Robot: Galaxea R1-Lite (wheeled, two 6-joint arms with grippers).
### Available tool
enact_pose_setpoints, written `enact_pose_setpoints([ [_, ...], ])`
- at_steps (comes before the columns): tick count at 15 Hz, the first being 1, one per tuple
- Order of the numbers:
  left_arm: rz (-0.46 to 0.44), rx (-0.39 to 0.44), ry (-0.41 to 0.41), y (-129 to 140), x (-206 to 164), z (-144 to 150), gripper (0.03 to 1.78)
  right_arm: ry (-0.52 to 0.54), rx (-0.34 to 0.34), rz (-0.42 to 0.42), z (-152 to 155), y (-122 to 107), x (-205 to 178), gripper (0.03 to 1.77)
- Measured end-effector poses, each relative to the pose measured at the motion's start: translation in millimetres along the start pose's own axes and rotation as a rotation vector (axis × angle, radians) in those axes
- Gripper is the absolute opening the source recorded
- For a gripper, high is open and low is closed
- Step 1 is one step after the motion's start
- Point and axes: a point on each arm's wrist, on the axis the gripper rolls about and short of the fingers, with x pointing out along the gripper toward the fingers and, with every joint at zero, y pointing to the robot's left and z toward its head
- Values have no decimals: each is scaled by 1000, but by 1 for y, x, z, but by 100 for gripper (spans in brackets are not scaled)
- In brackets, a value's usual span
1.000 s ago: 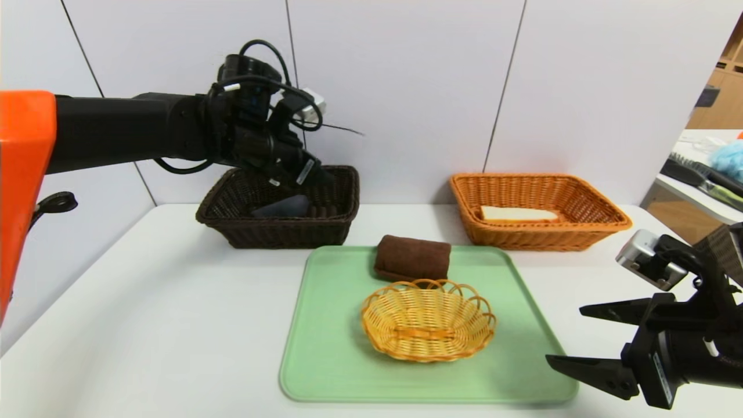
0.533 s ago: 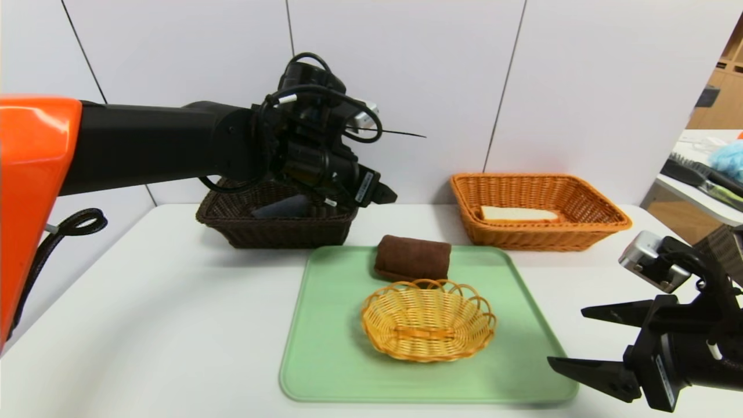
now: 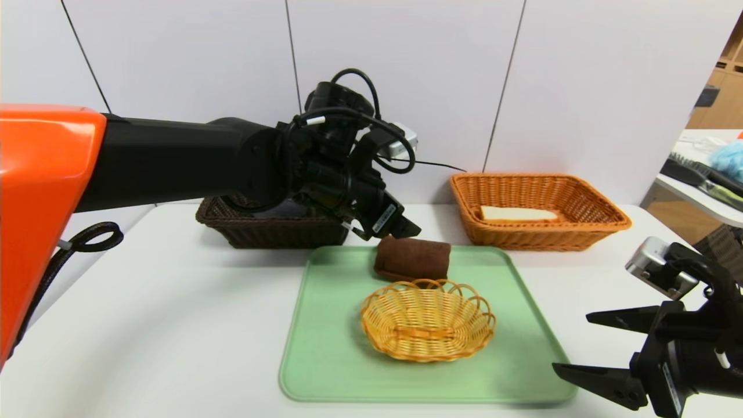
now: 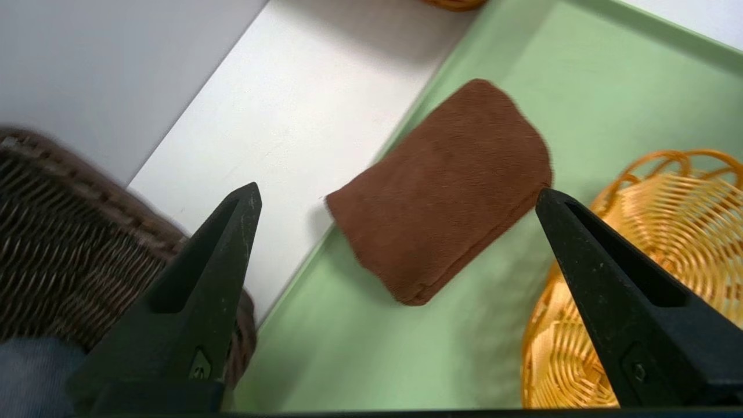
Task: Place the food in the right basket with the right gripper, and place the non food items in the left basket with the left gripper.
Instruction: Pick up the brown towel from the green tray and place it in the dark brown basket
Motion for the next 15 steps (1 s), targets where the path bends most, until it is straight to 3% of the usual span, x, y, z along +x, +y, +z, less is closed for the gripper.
enact_pose_setpoints([
  [4, -38, 160, 23, -1, 12, -8, 169, 10, 4, 1, -4, 1, 0, 170],
  [7, -55, 229, 50, -2, 23, -15, 169, 13, 7, -1, -8, 1, -1, 170],
  [15, -80, 244, 96, -2, 50, -32, 169, 24, 17, -4, -15, 2, -3, 170],
])
